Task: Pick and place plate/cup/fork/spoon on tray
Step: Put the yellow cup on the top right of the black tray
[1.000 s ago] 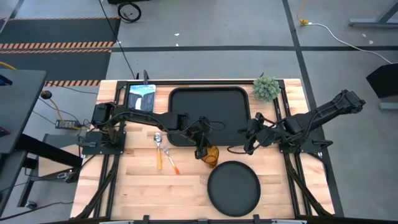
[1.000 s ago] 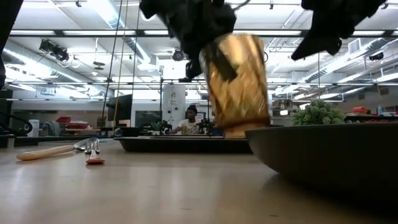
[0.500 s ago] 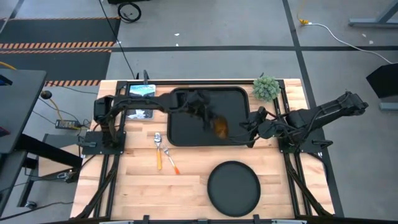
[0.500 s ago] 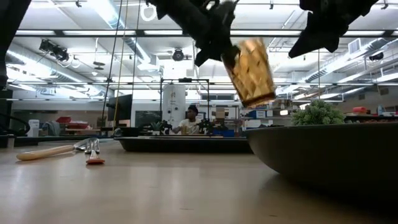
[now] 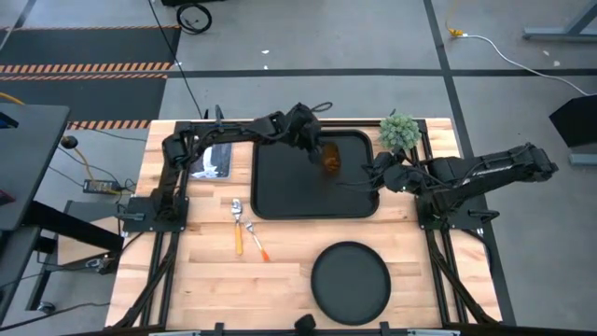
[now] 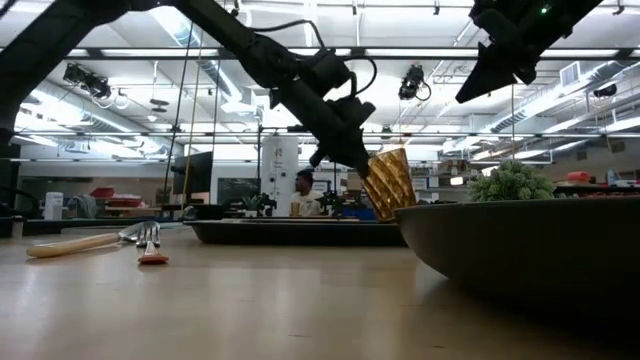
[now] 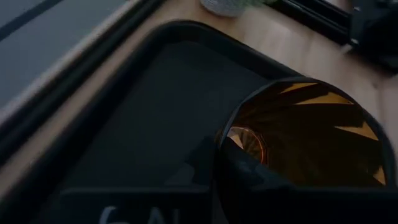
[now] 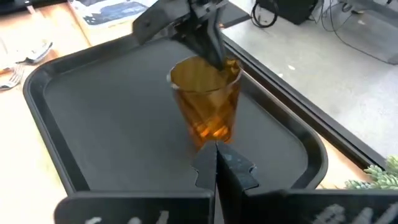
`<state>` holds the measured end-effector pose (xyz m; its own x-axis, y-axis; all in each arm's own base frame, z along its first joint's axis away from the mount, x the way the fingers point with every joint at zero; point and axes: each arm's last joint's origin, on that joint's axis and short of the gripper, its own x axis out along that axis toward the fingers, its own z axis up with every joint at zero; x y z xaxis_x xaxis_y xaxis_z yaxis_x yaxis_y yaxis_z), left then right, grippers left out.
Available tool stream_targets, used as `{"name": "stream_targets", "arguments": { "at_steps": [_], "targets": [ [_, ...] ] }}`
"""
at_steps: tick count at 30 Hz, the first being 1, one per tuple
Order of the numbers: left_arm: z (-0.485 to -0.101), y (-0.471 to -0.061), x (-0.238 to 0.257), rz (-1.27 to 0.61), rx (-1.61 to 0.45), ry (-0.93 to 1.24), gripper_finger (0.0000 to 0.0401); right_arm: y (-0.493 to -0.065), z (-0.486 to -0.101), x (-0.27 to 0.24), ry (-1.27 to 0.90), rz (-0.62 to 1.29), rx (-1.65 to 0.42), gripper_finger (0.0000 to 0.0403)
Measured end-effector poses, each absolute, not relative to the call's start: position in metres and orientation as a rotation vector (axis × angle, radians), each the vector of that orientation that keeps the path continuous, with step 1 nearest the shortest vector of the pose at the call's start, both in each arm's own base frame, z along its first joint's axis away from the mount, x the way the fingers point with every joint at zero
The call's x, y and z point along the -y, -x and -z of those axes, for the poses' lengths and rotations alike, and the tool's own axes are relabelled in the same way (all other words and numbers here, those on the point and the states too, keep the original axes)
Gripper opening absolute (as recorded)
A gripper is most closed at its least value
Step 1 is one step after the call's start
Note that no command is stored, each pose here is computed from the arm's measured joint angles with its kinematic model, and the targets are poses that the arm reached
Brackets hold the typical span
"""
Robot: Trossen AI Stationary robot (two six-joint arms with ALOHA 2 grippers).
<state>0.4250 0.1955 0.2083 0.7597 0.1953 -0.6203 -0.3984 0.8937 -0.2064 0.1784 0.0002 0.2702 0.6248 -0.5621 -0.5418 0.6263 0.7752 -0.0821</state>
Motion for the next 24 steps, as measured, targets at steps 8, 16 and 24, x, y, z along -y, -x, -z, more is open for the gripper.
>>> {"name": "stream_targets", "arguments": {
  "at_steps": [8,16,24],
  "targets": [
    [-0.220,-0.444,-0.219,-0.319,-0.702,0.285,0.0017,-0.181,-0.272,0.004,-0.151,0.662,-0.570,0.0009],
    [-0.209,-0.461,-0.224,-0.301,-0.732,0.261,0.0021,-0.182,-0.272,0.003,-0.163,0.637,-0.564,0.0009],
    [-0.211,-0.463,-0.223,-0.312,-0.706,0.250,0.0089,-0.180,-0.274,0.003,-0.146,0.626,-0.563,0.0009]
  ]
}}
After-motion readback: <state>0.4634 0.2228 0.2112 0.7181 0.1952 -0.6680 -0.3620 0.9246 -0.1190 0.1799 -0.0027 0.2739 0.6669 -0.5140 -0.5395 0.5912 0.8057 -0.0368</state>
